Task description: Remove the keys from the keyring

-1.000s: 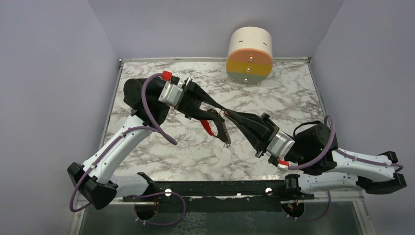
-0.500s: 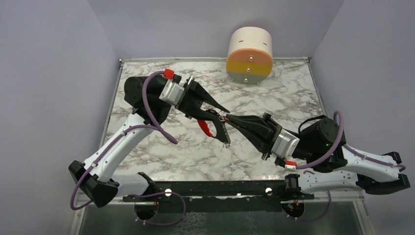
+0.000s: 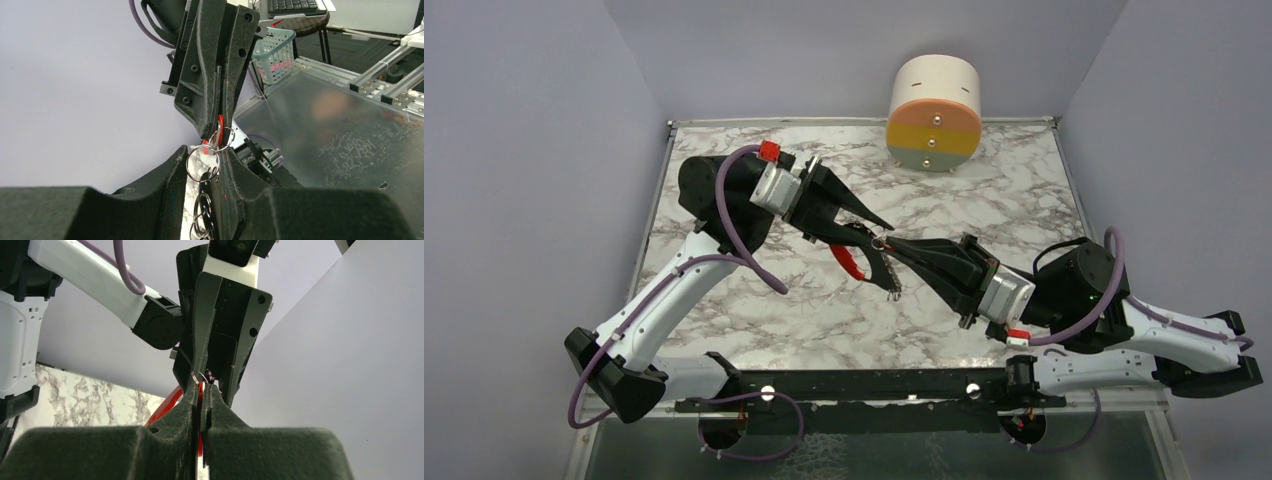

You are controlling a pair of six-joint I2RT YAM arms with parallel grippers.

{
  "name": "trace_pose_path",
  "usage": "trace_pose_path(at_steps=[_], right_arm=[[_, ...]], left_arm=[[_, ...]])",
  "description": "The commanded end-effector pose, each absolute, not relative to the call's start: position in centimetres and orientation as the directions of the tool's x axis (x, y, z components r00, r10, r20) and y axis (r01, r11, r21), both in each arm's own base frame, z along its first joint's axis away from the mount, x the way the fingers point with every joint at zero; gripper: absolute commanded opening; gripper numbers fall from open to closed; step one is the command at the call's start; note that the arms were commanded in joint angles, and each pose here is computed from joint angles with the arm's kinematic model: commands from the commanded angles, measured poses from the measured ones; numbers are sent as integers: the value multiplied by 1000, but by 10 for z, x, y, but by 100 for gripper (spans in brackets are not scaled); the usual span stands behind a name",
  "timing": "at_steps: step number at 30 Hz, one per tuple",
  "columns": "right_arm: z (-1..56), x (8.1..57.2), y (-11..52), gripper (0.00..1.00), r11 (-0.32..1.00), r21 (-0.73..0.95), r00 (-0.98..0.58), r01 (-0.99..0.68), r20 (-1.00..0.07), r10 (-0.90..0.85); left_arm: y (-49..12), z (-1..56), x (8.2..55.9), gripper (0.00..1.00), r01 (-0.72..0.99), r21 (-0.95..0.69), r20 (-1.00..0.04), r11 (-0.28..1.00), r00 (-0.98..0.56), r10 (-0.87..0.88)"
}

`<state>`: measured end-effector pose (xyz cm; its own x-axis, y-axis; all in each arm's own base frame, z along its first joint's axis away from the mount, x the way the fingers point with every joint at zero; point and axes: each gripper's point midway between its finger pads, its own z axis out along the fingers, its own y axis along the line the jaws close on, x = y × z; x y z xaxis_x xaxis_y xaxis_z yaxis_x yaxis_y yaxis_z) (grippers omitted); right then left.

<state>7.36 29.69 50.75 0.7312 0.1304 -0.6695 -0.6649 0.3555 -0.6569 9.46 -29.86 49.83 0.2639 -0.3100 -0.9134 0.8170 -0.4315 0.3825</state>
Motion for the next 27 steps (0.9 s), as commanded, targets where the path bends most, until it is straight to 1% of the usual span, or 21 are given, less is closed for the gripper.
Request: trace_pose_path(at_steps=[1,4,5,6,11,16,19,20,21,22,23,25,27], right_arm=[[512,51,297,2,298,-641,706,-707,-665,245],[507,51,303,3,285,-633,693,-720,-680,240],[506,51,305,17,274,-630,686,-727,-688,237],[506,49,307,25,262,-627,679,-733,-695,236],[509,38,306,32,209,-629,663,-749,-699,270],[521,34,289,37,234,-620,661,-749,-678,322],[536,31,270,35,286,-612,674,-737,-636,376],[542,33,262,32,324,-598,679,-733,-620,393],[548,37,254,25,367,-577,684,-730,-609,402],[553,42,246,16,410,-552,688,-726,-599,410],[556,47,240,11,451,-530,695,-718,-591,410],[555,55,236,10,498,-512,708,-700,-584,397],[549,61,245,10,507,-520,717,-687,-600,356]], left_arm=[[-294,517,99,0,835,436,-877,-336,311,-365],[-292,519,99,0,837,448,-868,-316,323,-377],[-292,519,98,0,837,451,-866,-311,326,-379],[-291,520,98,0,836,453,-865,-309,328,-381],[-291,521,102,0,843,452,-863,-291,331,-382],[-288,523,101,0,836,473,-852,-278,352,-388],[-288,515,102,0,843,458,-861,-284,341,-376],[-287,515,101,0,843,458,-861,-282,342,-376],[-287,514,101,0,843,457,-862,-283,341,-375],[-286,513,100,0,843,457,-862,-284,342,-374],[-285,513,99,0,843,456,-863,-285,340,-374],[-284,512,97,0,842,459,-861,-283,343,-375],[-282,512,96,0,841,462,-859,-279,347,-377]])
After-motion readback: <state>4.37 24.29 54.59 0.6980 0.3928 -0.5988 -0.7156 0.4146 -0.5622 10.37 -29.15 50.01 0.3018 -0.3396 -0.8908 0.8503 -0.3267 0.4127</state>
